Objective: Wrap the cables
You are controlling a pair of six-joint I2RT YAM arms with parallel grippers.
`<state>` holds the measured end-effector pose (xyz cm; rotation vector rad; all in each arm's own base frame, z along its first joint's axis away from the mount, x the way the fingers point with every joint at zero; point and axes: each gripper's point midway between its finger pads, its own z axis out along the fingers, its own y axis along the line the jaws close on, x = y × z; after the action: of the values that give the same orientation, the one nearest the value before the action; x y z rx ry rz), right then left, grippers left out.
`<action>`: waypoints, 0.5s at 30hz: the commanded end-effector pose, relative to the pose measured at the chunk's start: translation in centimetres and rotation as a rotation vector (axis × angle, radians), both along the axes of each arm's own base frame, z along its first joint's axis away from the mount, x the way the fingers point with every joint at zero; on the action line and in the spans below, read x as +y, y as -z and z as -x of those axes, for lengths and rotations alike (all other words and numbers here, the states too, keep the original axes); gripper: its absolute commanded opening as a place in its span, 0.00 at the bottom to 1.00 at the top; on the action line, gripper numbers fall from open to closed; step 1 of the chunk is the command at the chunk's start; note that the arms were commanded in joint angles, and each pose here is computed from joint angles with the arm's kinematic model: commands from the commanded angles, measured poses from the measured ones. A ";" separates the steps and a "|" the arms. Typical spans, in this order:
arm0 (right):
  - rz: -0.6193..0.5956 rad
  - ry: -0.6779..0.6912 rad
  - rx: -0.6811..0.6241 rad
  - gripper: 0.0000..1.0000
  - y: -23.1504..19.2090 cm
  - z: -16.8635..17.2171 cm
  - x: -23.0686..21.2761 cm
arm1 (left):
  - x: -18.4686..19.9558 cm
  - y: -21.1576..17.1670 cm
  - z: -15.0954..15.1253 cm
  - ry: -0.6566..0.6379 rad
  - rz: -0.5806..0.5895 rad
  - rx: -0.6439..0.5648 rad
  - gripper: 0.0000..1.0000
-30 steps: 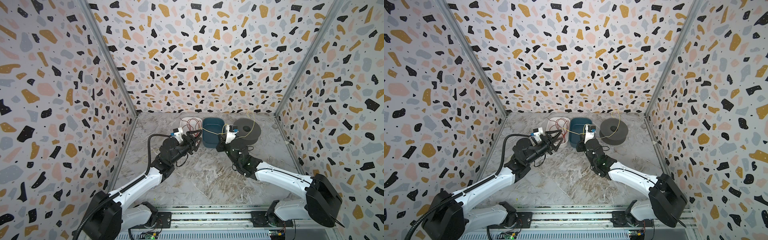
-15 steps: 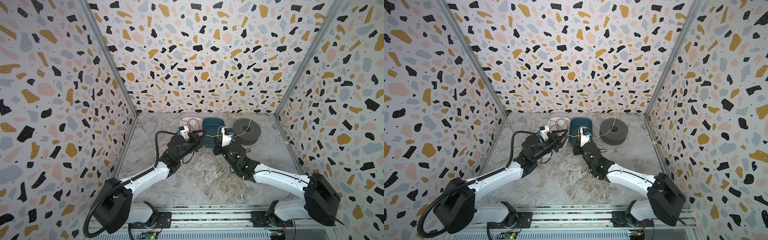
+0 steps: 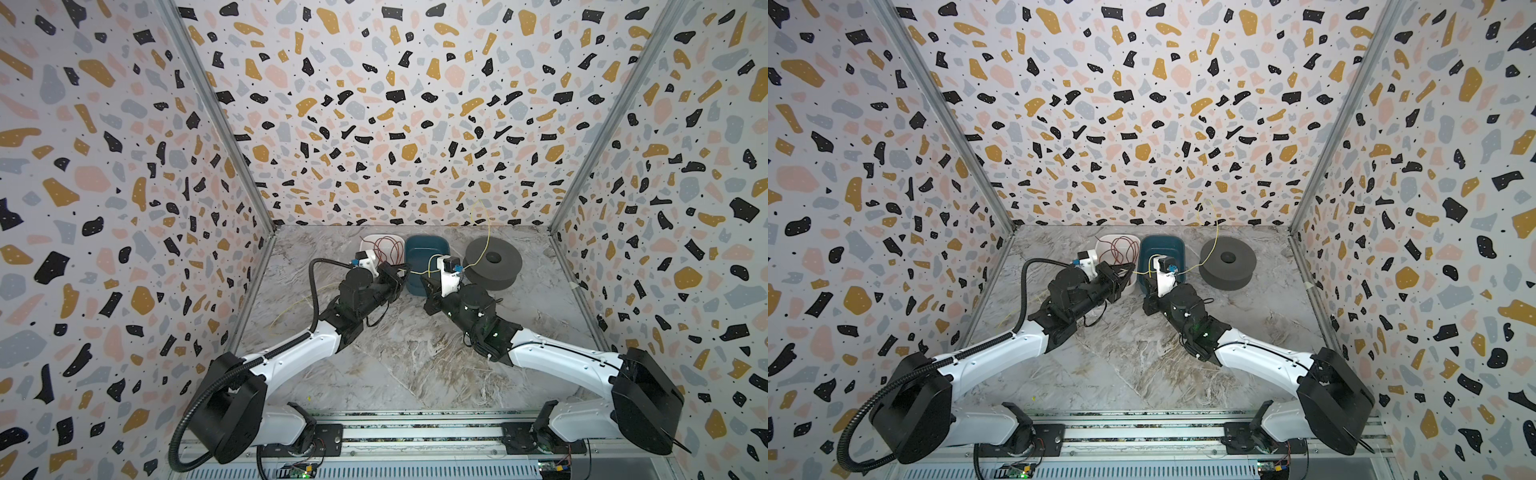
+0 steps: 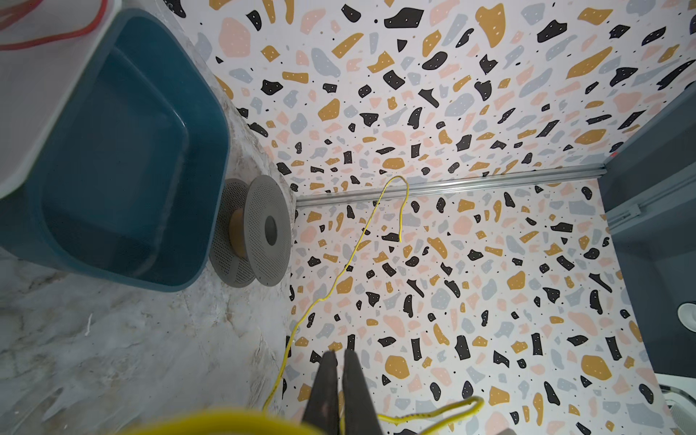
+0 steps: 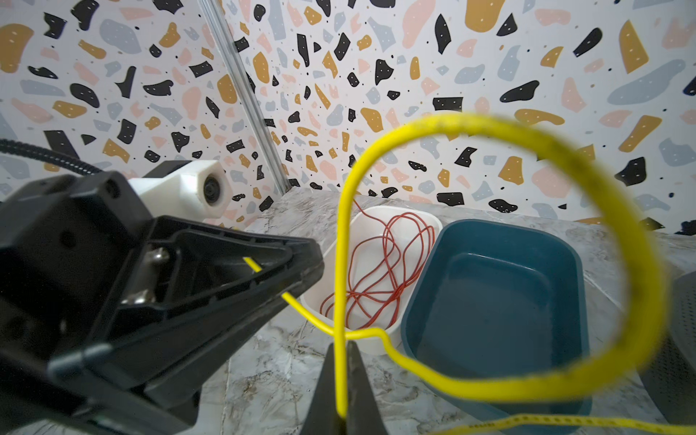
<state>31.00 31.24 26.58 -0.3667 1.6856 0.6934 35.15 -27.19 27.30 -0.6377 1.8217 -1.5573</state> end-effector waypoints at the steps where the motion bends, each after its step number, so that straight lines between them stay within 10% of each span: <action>1: -0.063 -0.089 -0.015 0.00 -2.5 1.0 -0.3 | 1.1 -1.0 -1.0 -0.059 -0.109 -0.070 0.00; 15: -0.180 -0.444 0.200 0.00 -3.3 3.2 -1.9 | 8.7 -3.7 -4.8 -0.317 -0.450 -0.231 0.00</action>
<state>29.81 29.78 25.90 -0.5106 1.7946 1.0691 38.10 -22.67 29.11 -0.4856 1.7960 -1.1518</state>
